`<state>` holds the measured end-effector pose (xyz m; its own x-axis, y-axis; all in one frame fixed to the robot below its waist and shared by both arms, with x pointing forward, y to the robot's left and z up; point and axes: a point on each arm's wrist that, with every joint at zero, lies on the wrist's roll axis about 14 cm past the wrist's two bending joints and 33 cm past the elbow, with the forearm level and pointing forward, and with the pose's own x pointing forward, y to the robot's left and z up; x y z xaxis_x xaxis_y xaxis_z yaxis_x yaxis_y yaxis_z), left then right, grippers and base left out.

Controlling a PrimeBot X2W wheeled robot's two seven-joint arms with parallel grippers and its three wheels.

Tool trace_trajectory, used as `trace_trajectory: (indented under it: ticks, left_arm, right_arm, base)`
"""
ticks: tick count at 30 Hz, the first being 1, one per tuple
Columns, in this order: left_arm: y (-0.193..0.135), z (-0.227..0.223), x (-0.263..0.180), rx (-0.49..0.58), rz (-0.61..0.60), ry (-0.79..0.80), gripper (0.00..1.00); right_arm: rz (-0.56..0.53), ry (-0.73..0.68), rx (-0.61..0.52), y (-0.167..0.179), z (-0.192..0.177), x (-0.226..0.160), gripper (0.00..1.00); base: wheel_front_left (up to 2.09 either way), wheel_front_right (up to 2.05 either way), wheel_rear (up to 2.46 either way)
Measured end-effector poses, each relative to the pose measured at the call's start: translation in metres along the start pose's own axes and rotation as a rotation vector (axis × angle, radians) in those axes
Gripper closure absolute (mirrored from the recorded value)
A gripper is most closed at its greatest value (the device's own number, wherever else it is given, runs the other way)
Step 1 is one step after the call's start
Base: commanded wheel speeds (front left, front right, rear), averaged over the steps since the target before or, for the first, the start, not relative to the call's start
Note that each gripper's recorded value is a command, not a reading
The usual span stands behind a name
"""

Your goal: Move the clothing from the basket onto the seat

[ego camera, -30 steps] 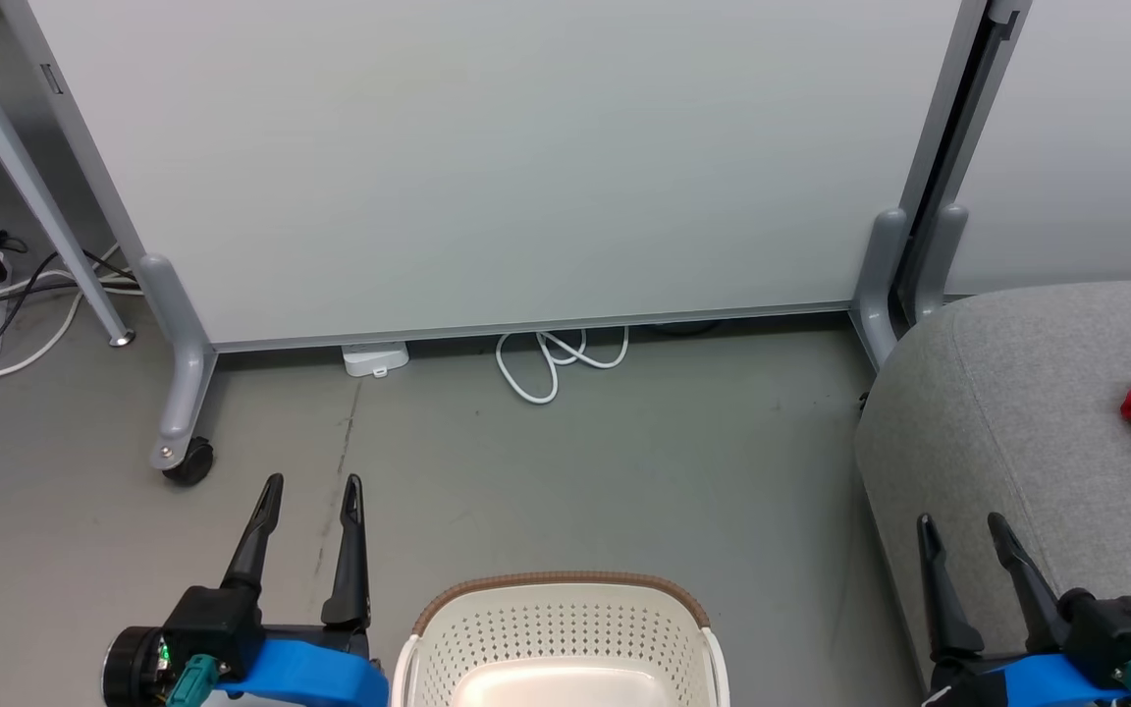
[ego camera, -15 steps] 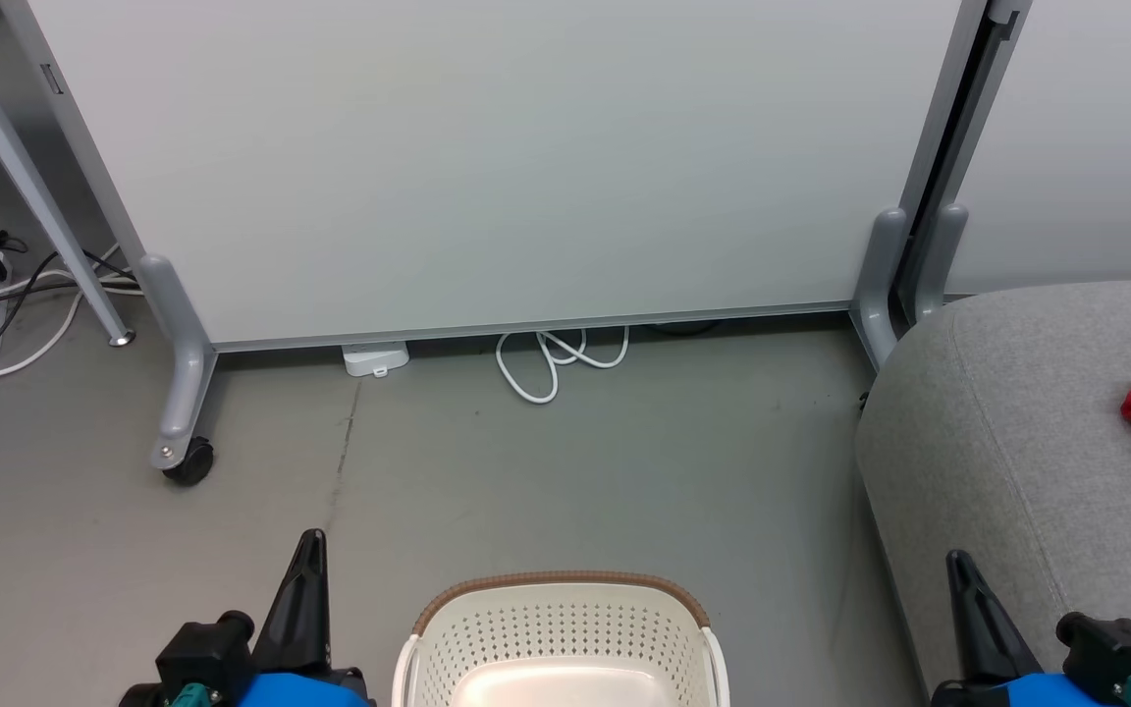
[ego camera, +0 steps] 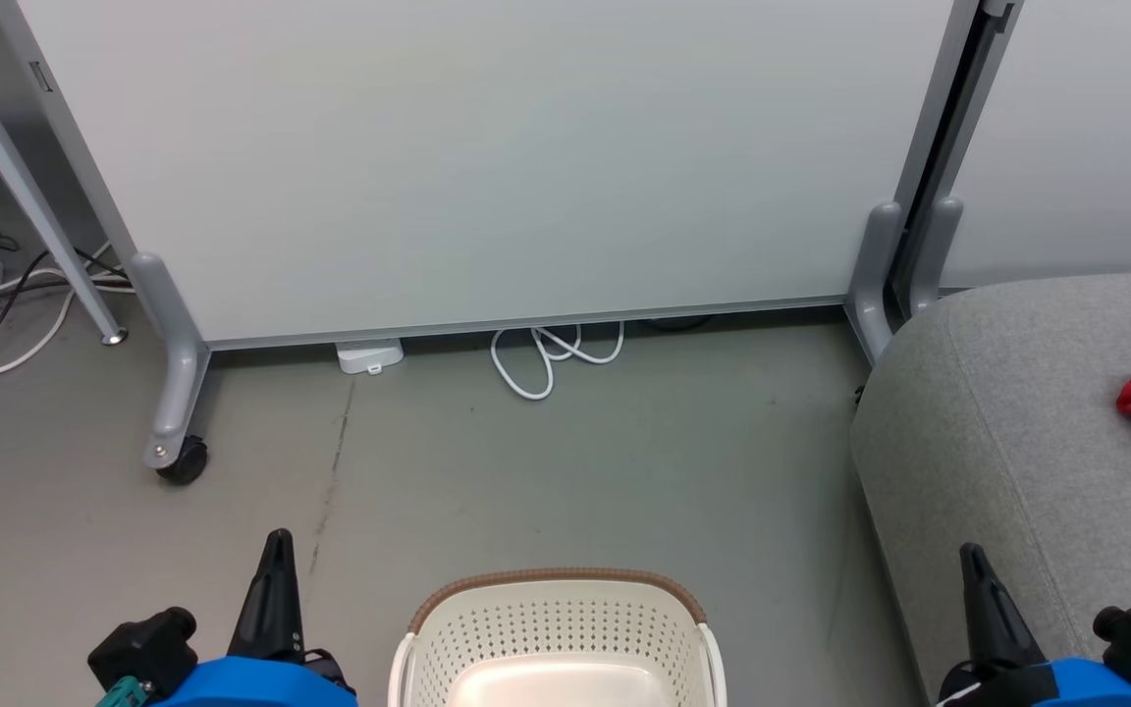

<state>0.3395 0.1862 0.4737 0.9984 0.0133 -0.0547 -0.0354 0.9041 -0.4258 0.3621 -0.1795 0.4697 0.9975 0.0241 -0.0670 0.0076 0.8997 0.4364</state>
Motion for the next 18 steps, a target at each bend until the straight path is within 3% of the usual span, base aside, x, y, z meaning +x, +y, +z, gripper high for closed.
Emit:
trace_trajectory:
  ticks: [18]
  left_arm:
    - [0.0063,0.0072,0.0099,-0.275,0.035,0.001,1.00]
  right_arm:
    - [-0.032,-0.005,0.273,-0.0040,0.0074,0.0062,1.00]
  base:
    - [0.00,0.00,0.00]
